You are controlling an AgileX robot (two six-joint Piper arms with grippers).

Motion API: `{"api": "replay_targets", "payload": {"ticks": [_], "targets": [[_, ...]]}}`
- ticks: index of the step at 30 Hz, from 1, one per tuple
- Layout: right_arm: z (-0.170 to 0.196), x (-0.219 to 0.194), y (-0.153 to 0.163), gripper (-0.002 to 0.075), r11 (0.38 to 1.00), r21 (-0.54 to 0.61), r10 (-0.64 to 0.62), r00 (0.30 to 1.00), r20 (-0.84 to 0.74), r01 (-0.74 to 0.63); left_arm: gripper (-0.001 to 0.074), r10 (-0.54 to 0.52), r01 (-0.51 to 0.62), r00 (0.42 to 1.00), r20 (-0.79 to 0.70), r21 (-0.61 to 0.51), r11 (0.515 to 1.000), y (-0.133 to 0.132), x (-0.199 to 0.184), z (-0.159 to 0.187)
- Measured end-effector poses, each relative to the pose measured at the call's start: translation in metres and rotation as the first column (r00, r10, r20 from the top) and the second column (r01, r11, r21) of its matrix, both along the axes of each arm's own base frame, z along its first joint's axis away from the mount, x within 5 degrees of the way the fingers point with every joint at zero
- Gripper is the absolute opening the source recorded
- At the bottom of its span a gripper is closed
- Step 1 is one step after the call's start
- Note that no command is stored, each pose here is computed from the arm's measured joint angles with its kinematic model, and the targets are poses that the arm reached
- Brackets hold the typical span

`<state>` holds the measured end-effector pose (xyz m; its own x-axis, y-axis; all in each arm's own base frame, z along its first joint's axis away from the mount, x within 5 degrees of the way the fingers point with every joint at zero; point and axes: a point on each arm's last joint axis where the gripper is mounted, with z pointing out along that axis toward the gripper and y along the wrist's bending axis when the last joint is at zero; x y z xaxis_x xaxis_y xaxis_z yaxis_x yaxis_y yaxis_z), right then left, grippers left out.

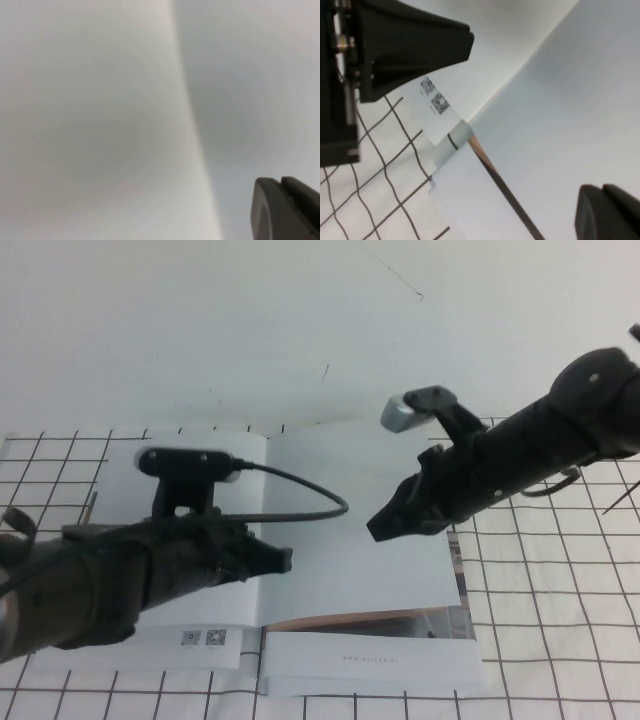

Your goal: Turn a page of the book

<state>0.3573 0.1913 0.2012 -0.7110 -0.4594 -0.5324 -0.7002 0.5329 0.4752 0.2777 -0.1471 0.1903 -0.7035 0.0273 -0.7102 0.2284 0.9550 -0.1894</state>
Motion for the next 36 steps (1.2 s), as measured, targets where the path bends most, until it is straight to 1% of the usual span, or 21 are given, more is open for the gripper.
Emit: {"api": "replay_targets", "payload": {"ticks": [3,6,8,10,13,15,16,18,19,21,23,24,26,28,30,31,33,36], "targets": [[0.037,-0.009,-0.007,0.0001,1.000,-0.022,0.018,0.993,0.119,-0.016,-0.0002,-0.052,0.062,0.990,0.128,-0.081,0.995,0.002,-0.013,0.045],[0.072,-0.022,-0.017,0.0001,0.997,-0.077,0.041,0.974,0.223,-0.024,-0.0002,-0.073,0.116,0.963,0.258,-0.154,0.981,0.008,-0.032,0.088],[0.089,-0.032,-0.026,0.0001,0.990,-0.143,0.056,0.964,0.260,-0.019,-0.0002,-0.082,0.151,0.941,0.328,-0.192,0.970,0.013,-0.045,0.111],[0.104,-0.044,-0.040,0.0001,0.968,-0.253,0.073,0.955,0.287,0.001,-0.0002,-0.085,0.183,0.917,0.390,-0.222,0.958,0.018,-0.058,0.130],[0.121,-0.060,-0.065,0.0001,0.891,-0.449,0.082,0.948,0.308,0.069,-0.0002,-0.076,0.228,0.881,0.466,-0.278,0.933,0.026,-0.079,0.155],[0.133,-0.070,-0.081,0.0001,0.827,-0.548,0.064,0.947,0.315,0.127,-0.0002,-0.081,0.272,0.871,0.484,-0.338,0.901,0.028,-0.091,0.166],[0.140,-0.076,-0.090,0.0001,0.792,-0.589,0.049,0.943,0.328,0.163,-0.0002,-0.093,0.296,0.872,0.481,-0.367,0.882,0.027,-0.096,0.170],[0.155,-0.088,-0.103,0.0001,0.740,-0.630,0.018,0.929,0.368,0.235,-0.0002,-0.157,0.364,0.868,0.471,-0.389,0.846,0.024,-0.108,0.173],[0.163,-0.094,-0.109,0.0001,0.722,-0.636,0.000,0.919,0.394,0.272,-0.0002,-0.193,0.391,0.867,0.459,-0.389,0.834,0.023,-0.111,0.173],[0.177,-0.107,-0.116,0.0001,0.711,-0.622,-0.034,0.899,0.437,0.329,-0.0002,-0.293,0.449,0.865,0.407,-0.369,0.814,0.019,-0.119,0.167],[0.191,-0.123,-0.123,0.0001,0.716,-0.585,-0.070,0.873,0.482,0.381,-0.0002,-0.370,0.474,0.865,0.339,-0.312,0.823,0.018,-0.124,0.158],[0.195,-0.130,-0.126,0.0001,0.719,-0.570,-0.085,0.863,0.497,0.399,-0.0002,-0.389,0.469,0.873,0.294,-0.286,0.836,0.019,-0.125,0.153],[0.201,-0.149,-0.133,0.0001,0.727,-0.525,-0.121,0.835,0.536,0.443,-0.0002,-0.395,0.437,0.895,0.206,-0.236,0.868,0.023,-0.126,0.144],[0.203,-0.169,-0.140,0.0001,0.737,-0.474,-0.155,0.803,0.575,0.482,-0.0002,-0.347,0.369,0.928,0.138,-0.188,0.910,0.031,-0.125,0.138],[0.193,-0.188,-0.146,0.0001,0.742,-0.441,-0.185,0.786,0.590,0.506,-0.0002,-0.280,0.293,0.953,0.116,-0.120,0.948,0.042,-0.126,0.137],[0.187,-0.198,-0.149,0.0001,0.744,-0.422,-0.200,0.776,0.599,0.517,-0.0002,-0.252,0.263,0.959,0.131,-0.075,0.962,0.048,-0.127,0.138],[0.172,-0.215,-0.155,0.0001,0.748,-0.390,-0.227,0.759,0.610,0.537,-0.0002,-0.179,0.186,0.968,0.178,-0.024,0.982,0.061,-0.131,0.144],[0.145,-0.243,-0.165,0.0001,0.753,-0.322,-0.280,0.723,0.632,0.573,-0.0002,-0.098,0.100,0.948,0.301,0.008,0.995,0.079,-0.143,0.160]]}}
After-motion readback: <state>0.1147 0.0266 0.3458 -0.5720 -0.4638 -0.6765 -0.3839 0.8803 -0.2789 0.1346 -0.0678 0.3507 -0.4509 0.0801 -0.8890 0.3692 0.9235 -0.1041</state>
